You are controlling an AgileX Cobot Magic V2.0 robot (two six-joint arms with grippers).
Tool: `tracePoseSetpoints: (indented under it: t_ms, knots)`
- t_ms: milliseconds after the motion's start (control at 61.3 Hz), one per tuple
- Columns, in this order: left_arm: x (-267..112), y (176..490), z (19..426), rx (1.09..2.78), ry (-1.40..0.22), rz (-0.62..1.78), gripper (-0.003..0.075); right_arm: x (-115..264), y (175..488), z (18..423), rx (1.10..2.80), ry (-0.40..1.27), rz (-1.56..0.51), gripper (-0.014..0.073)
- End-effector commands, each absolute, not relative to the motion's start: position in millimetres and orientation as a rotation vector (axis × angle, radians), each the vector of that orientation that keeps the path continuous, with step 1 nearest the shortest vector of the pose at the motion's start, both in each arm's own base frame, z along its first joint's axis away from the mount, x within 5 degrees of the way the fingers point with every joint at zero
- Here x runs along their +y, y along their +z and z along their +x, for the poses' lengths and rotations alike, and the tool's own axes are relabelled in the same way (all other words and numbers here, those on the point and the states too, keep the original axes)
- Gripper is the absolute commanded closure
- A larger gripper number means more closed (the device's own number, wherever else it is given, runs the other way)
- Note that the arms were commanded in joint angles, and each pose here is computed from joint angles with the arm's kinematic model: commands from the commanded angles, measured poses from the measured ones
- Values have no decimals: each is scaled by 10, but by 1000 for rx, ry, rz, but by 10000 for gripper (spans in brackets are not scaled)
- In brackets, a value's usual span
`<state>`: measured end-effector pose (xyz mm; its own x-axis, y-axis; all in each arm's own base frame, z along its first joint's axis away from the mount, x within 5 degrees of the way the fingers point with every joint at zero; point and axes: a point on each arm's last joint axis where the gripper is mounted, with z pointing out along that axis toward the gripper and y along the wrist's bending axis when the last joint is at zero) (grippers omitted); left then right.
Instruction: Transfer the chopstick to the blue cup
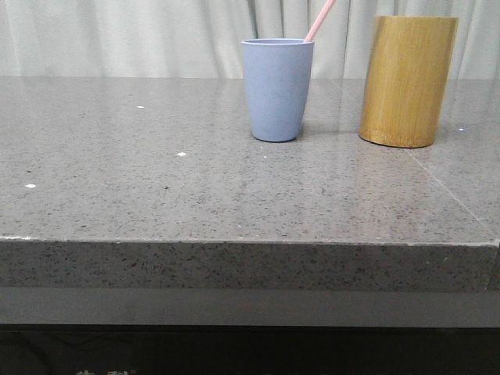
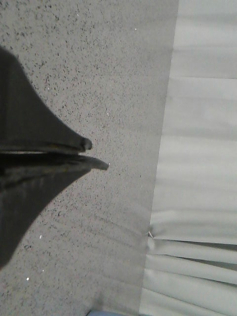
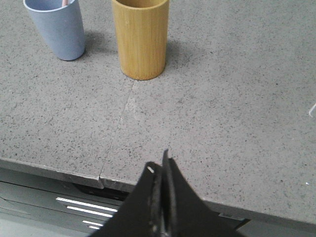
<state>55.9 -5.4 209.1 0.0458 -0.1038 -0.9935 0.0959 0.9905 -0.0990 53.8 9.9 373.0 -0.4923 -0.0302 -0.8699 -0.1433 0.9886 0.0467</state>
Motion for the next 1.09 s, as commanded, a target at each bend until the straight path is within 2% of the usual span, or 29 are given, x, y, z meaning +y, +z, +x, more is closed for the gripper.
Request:
tracePoseSetpoints:
  t_ms: [0, 1076]
  knots:
    - [-31, 2148, 538, 1416, -151, -34, 739, 91, 3846, 565, 2003, 123, -115, 663]
    - [-42, 2130, 538, 1435, -154, -21, 739, 91, 3846, 565, 2003, 123, -115, 663]
